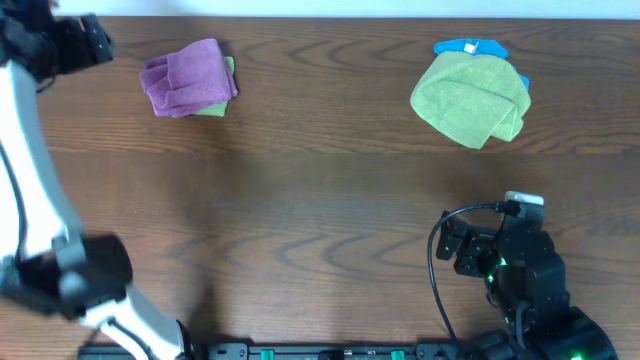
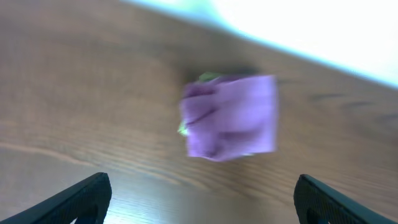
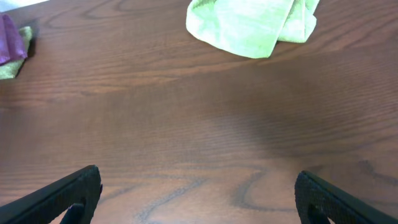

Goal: Fold the cloth

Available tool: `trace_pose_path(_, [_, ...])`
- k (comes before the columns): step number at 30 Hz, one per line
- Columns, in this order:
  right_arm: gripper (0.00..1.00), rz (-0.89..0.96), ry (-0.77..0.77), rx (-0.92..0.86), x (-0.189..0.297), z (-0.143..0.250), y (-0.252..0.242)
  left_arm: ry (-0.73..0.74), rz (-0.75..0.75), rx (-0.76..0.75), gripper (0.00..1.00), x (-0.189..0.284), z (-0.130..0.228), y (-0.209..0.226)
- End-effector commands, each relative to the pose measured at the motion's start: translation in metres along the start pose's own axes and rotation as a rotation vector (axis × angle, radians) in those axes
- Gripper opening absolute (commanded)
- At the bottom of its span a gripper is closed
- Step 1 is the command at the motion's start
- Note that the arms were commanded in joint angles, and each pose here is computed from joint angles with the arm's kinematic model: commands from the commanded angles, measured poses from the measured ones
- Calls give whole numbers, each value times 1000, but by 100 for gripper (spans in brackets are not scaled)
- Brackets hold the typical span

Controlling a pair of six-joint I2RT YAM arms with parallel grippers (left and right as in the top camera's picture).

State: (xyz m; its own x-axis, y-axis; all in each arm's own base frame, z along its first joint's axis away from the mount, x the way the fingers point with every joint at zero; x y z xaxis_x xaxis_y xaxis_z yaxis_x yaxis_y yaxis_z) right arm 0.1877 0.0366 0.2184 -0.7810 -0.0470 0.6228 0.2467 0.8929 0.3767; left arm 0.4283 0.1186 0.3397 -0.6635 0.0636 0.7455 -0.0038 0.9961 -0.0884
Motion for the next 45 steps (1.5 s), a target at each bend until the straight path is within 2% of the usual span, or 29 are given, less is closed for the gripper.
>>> trace_pose_path(1, [99, 1, 4, -7, -1, 2, 0, -78, 95, -64, 95, 50, -5, -39])
trace_pose_path(10, [99, 1, 4, -7, -1, 2, 0, -159, 172, -231, 95, 163, 43, -120])
trace_pose_path(15, [99, 1, 4, -7, -1, 2, 0, -184, 186, -249, 95, 202, 98, -139])
trace_pose_path(21, [98, 1, 4, -7, -1, 2, 0, -265, 175, -202, 95, 241, 177, -154])
trace_pose_path(26, [99, 1, 4, -7, -1, 2, 0, -316, 125, -107, 95, 268, 240, -157])
trace_pose_path(30, [99, 1, 4, -7, -1, 2, 0, -292, 117, -52, 95, 272, 276, -159])
trace_pose_path(33, [99, 1, 4, -7, -1, 2, 0, -214, 57, -19, 95, 270, 301, -151])
trace_pose_path(35, [99, 1, 4, -7, -1, 2, 0, -173, 41, -7, 95, 268, 311, -149])
trace_pose_path(39, [99, 1, 4, -7, -1, 2, 0, -176, 90, 52, 95, 269, 312, -156])
trace_pose_path(45, [99, 1, 4, -7, -1, 2, 0, -175, 76, 68, 95, 269, 312, -153])
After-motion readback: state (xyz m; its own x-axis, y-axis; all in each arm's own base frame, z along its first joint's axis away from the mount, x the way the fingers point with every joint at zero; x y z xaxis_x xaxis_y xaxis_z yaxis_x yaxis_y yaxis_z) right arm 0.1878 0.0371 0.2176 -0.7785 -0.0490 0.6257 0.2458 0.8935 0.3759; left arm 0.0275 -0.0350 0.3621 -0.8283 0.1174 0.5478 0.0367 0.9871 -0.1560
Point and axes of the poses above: each gripper's point midway between its finger pads, its own x axis back along the fingers, its own y axis along the line the jaws close on, z = x × y, the point moved 3 cm from there along x, back along the fingers, and after that the axes turned 12 degrees about -x, right-handed, at the moved point
